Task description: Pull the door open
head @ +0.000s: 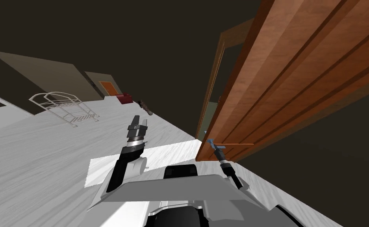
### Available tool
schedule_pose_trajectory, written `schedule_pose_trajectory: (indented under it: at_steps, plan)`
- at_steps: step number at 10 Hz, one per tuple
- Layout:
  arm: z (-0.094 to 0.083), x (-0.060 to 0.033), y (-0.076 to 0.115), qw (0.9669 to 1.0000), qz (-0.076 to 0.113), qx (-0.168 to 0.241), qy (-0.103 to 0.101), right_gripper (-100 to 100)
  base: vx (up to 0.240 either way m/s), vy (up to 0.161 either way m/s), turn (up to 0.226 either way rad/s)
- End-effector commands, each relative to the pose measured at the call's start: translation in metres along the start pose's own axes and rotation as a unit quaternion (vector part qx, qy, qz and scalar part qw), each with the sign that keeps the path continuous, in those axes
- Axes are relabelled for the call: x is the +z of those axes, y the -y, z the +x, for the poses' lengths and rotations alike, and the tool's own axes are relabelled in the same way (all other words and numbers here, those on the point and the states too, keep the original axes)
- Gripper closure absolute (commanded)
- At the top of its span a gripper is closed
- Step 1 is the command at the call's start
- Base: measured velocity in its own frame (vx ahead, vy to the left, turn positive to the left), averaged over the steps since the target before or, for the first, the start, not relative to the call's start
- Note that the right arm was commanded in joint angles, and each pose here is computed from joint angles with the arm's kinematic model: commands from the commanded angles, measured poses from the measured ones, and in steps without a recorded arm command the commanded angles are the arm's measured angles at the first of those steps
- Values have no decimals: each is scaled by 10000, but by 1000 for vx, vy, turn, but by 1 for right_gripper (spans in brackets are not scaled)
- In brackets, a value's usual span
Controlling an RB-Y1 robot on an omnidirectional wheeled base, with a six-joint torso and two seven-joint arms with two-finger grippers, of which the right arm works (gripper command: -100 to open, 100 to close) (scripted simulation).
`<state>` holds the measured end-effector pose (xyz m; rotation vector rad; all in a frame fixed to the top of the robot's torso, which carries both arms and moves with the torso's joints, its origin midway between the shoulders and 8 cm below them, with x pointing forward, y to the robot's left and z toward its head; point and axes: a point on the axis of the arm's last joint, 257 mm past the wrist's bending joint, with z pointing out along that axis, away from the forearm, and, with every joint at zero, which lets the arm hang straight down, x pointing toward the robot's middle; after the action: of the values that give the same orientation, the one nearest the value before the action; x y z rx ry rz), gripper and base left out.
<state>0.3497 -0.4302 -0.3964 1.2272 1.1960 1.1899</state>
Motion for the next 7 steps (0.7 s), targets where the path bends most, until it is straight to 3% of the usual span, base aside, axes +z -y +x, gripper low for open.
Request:
schedule_pose_trajectory:
  at_steps: [1,7]
  plan:
    - [-16,-66,-4,10000,-8,-4,-41,100,-139,-59,183]
    - [-67,-303,-24,9998,-30,-12,-194,100,-205,-67,159]
